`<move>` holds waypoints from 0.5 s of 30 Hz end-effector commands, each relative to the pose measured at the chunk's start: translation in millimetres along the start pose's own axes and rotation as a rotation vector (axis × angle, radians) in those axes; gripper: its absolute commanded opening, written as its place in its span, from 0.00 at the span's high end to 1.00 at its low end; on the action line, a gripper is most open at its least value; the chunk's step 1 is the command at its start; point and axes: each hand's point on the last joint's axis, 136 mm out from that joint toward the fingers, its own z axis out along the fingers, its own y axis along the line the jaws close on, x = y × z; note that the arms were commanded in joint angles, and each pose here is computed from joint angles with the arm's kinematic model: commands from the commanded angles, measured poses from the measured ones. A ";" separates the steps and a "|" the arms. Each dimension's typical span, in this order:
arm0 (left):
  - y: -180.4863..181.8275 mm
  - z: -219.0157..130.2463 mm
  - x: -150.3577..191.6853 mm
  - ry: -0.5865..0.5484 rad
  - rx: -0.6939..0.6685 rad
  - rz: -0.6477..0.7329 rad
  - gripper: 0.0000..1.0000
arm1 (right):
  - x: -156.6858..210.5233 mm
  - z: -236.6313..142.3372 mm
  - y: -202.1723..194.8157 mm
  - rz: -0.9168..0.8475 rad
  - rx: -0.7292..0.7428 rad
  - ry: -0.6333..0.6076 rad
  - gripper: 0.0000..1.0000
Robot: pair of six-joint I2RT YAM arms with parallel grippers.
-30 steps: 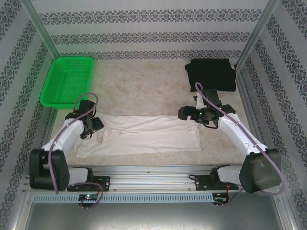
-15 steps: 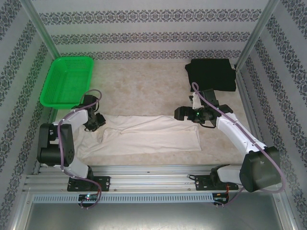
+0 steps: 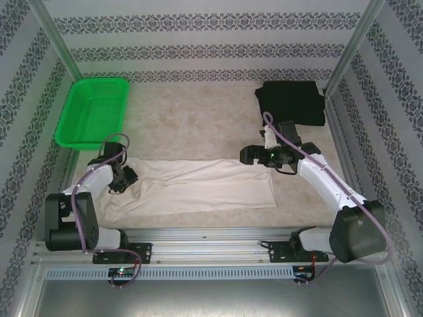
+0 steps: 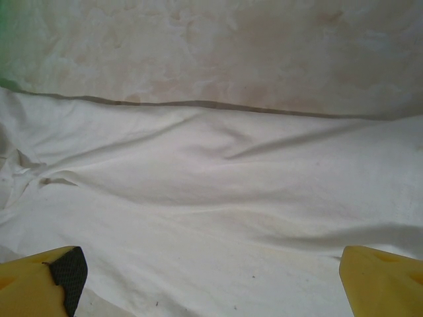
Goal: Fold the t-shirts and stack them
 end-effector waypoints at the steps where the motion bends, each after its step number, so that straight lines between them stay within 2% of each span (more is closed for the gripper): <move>1: 2.5 1.8 13.4 0.043 0.024 -0.003 0.60 | -6.8 1.2 5.3 -0.035 -0.009 0.000 0.02; 5: -14.1 -3.9 10.7 0.041 0.097 0.020 0.58 | -7.6 2.6 5.7 -0.040 -0.011 0.004 0.02; 11: -4.7 -6.0 2.9 0.047 -0.015 0.087 0.59 | -8.0 1.1 6.5 -0.049 -0.014 0.001 0.02; 15: -14.4 -2.3 -0.3 0.057 0.001 0.098 0.60 | -6.5 1.9 6.1 -0.050 -0.016 0.007 0.02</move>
